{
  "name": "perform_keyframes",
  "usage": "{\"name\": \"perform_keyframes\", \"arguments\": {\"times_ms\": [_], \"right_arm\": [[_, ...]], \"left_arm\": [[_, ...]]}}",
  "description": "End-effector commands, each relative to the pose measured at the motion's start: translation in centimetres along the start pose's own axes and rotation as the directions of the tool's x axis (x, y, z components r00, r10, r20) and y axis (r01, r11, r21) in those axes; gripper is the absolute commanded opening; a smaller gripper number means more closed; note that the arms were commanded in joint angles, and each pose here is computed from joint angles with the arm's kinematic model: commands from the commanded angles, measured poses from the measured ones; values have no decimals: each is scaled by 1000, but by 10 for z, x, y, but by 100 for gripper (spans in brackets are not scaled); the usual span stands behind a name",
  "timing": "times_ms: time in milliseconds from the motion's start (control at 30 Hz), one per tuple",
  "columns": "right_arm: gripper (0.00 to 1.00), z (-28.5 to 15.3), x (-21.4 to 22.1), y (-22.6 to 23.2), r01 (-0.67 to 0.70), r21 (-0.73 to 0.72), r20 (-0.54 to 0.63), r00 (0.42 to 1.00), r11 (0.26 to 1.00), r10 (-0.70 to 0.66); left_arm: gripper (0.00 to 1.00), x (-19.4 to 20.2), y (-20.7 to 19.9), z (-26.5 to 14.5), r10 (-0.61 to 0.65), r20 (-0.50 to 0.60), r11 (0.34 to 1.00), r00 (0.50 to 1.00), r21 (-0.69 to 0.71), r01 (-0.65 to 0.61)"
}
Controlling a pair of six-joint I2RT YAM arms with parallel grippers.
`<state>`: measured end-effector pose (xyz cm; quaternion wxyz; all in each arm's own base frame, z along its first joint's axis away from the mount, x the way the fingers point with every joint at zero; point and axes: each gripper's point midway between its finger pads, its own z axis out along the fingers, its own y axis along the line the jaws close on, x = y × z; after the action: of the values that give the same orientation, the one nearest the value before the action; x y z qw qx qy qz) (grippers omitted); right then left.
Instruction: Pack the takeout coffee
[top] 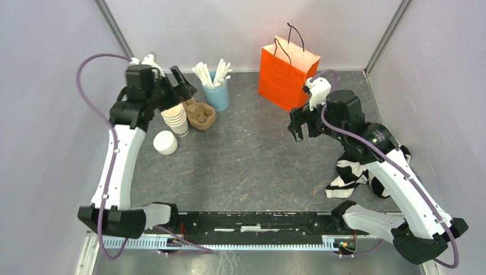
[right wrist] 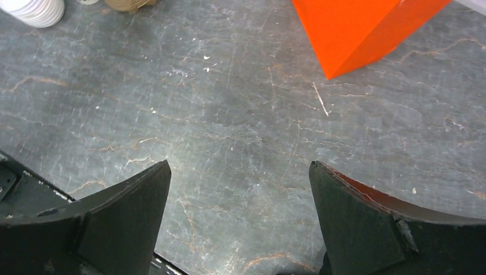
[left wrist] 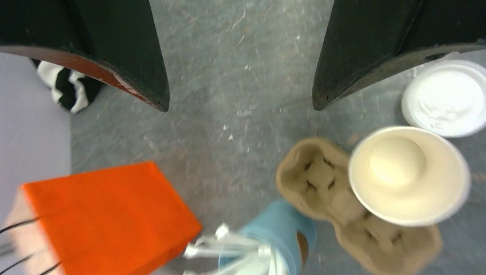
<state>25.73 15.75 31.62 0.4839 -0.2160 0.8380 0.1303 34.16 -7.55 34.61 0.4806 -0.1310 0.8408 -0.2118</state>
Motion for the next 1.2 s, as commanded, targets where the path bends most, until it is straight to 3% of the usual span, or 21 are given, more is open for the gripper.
{"name": "perform_keyframes", "arguments": {"times_ms": [0,167,433,633,1167], "right_arm": [[98,-6,-10,9,23,-64,70,997,998,-19],[98,-3,-3,7,16,-52,65,998,999,-13],[98,3,1,1,-22,-9,43,999,1000,22],[98,5,4,-2,-32,9,36,999,999,32],[98,14,0,-7,-52,43,30,998,998,50]], "left_arm": [[100,50,-13,33,14,-151,999,988,-32,-19],[99,97,-18,76,42,-253,991,966,-113,-73],[84,139,26,105,50,-334,951,941,-273,-148],[79,147,47,129,113,-364,923,925,-305,-233],[65,137,97,169,129,-369,890,921,-366,-271]]}}
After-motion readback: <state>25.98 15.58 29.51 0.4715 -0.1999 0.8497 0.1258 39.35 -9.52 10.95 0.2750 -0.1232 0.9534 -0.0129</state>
